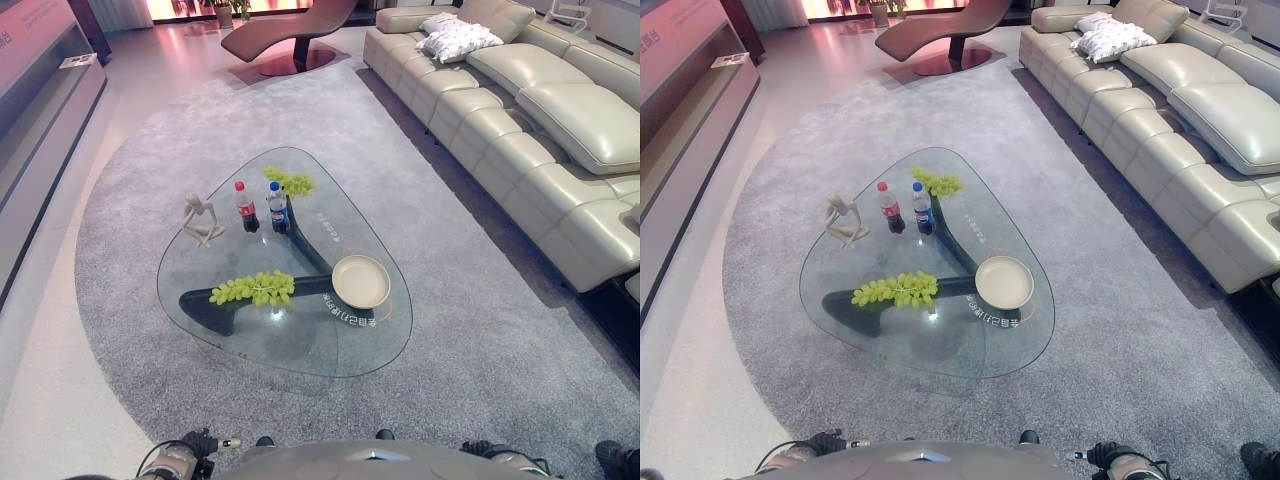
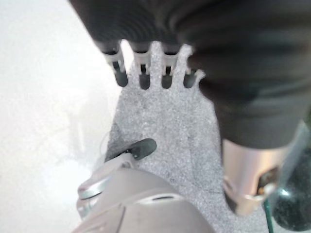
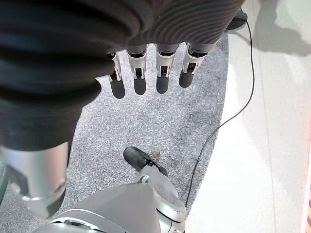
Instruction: Pick up fruits into the plate
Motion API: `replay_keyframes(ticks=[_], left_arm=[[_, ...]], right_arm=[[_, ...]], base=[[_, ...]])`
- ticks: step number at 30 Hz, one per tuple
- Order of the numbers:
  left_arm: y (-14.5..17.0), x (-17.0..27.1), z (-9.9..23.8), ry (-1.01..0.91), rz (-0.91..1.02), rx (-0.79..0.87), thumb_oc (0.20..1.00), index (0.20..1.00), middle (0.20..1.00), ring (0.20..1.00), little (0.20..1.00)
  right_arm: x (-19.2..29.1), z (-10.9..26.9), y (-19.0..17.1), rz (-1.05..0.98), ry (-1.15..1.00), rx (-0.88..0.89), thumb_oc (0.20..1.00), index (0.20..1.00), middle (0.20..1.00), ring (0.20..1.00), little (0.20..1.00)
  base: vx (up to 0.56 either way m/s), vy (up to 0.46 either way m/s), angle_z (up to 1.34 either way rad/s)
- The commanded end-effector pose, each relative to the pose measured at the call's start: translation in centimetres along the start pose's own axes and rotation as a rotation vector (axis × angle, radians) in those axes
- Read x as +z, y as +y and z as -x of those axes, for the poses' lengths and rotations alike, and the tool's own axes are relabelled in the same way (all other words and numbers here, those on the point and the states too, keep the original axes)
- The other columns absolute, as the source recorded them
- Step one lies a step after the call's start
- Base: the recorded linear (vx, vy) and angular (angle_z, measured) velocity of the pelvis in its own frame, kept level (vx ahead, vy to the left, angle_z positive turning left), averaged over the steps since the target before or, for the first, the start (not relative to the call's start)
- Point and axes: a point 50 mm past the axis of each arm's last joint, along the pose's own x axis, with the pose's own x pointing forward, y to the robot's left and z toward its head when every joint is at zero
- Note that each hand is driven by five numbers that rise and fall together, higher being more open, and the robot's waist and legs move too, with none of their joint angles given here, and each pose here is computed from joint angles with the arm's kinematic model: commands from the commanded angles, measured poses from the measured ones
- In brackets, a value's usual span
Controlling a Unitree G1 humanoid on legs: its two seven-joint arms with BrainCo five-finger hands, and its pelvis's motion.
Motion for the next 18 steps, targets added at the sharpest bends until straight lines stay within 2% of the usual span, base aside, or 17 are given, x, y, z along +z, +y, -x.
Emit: replay_keyframes(ticks=[1, 9, 18], left_arm=[[0.9, 3.0, -0.1, -0.076, -0.007, 0.045, 1.000, 1.000, 1.000, 1.000, 1.000], [1.6, 5.3, 0.1, -0.213, 0.038, 0.119, 1.000, 1.000, 1.000, 1.000, 1.000], [5.1, 12.5, 2.3, -0.547, 0.082, 0.377, 1.000, 1.000, 1.000, 1.000, 1.000]], right_arm=[[3.1, 0.0, -0.3, -0.026, -0.049, -0.009, 1.000, 1.000, 1.000, 1.000, 1.000], [3.7, 0.1, -1.0, -0.049, -0.066, -0.023, 1.000, 1.000, 1.000, 1.000, 1.000], [4.9, 0.3, -3.4, -0.068, -0.103, -0.068, 1.000, 1.000, 1.000, 1.000, 1.000]], base=[[0.00, 0.000, 0.00], [0.00, 0.000, 0.00], [-0.04, 0.024, -0.01]])
